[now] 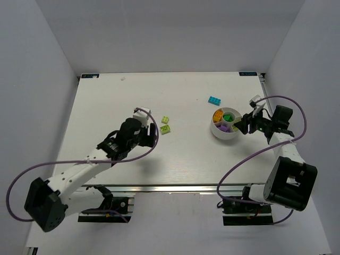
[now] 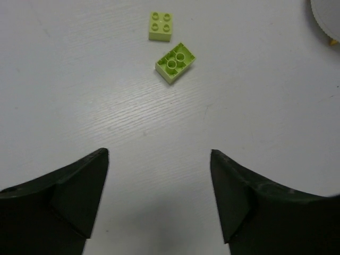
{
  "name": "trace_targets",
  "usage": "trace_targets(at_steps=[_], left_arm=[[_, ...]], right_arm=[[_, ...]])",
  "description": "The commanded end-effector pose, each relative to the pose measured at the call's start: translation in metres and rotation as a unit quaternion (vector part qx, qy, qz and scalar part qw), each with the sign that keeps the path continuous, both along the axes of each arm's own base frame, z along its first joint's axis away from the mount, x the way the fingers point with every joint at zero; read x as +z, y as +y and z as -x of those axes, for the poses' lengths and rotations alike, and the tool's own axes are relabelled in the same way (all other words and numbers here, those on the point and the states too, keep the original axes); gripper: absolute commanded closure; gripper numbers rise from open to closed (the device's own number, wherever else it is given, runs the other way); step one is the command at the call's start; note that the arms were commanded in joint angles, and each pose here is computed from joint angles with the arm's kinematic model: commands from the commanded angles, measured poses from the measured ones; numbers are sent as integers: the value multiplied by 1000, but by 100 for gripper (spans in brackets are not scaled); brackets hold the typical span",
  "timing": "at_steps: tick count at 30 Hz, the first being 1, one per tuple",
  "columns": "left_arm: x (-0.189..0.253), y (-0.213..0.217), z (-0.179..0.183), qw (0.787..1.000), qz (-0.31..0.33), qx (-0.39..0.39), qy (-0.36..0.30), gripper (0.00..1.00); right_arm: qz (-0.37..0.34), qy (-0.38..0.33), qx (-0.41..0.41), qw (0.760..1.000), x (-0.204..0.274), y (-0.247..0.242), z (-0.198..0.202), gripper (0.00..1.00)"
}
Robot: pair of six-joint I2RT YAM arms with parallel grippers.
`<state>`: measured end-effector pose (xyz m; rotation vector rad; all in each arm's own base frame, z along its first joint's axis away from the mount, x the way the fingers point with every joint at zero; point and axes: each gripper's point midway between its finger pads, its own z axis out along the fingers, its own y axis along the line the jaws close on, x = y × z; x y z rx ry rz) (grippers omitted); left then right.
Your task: Sort the legos into containers by color
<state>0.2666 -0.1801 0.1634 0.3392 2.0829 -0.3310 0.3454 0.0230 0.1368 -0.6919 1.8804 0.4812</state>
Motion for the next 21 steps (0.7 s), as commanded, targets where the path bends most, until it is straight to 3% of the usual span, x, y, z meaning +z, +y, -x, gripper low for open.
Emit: trace_targets(at_steps=[1, 2, 4, 5, 6, 8, 9, 10, 11, 12, 15, 21], left_arm=[[1, -31, -15, 998, 52, -1, 27, 19], [7, -38, -23, 998, 64, 2, 24, 28], [2, -49, -32, 996, 75, 14, 42, 54], [-18, -54, -39, 996, 59, 20, 67, 61], [-7, -63, -51, 995, 73, 32, 66, 72], [-42, -63, -68, 991, 34, 71, 110, 73], [-28, -75, -85, 989, 50, 86, 108, 72], [-33, -79, -93, 987, 43, 102, 121, 55], [-68, -72, -94, 976, 1, 138, 166, 44], [-49, -85, -112, 977, 11, 143, 157, 37], [-61, -98, -128, 977, -25, 127, 171, 24], [-67, -107, -127, 978, -132, -43, 155, 20]], right_arm=[[-8, -28, 5, 1000, 14, -1, -6, 44], [-5, -41, 3, 999, 24, -1, -4, 47], [-4, -61, -3, 998, 40, -2, 0, 65], [1, -88, -7, 996, 57, 0, 6, 75], [-16, -86, -35, 996, 68, -2, 7, 100], [-27, -111, -42, 993, 98, 4, 18, 100], [-35, -111, -33, 993, 106, 10, 26, 100], [-52, -108, -33, 992, 116, 16, 37, 99], [-64, -109, -25, 992, 123, 22, 44, 69], [-71, -108, -19, 991, 127, 26, 50, 61], [-90, -103, 0, 991, 128, 38, 67, 43], [-96, -102, 5, 990, 118, 42, 75, 38]])
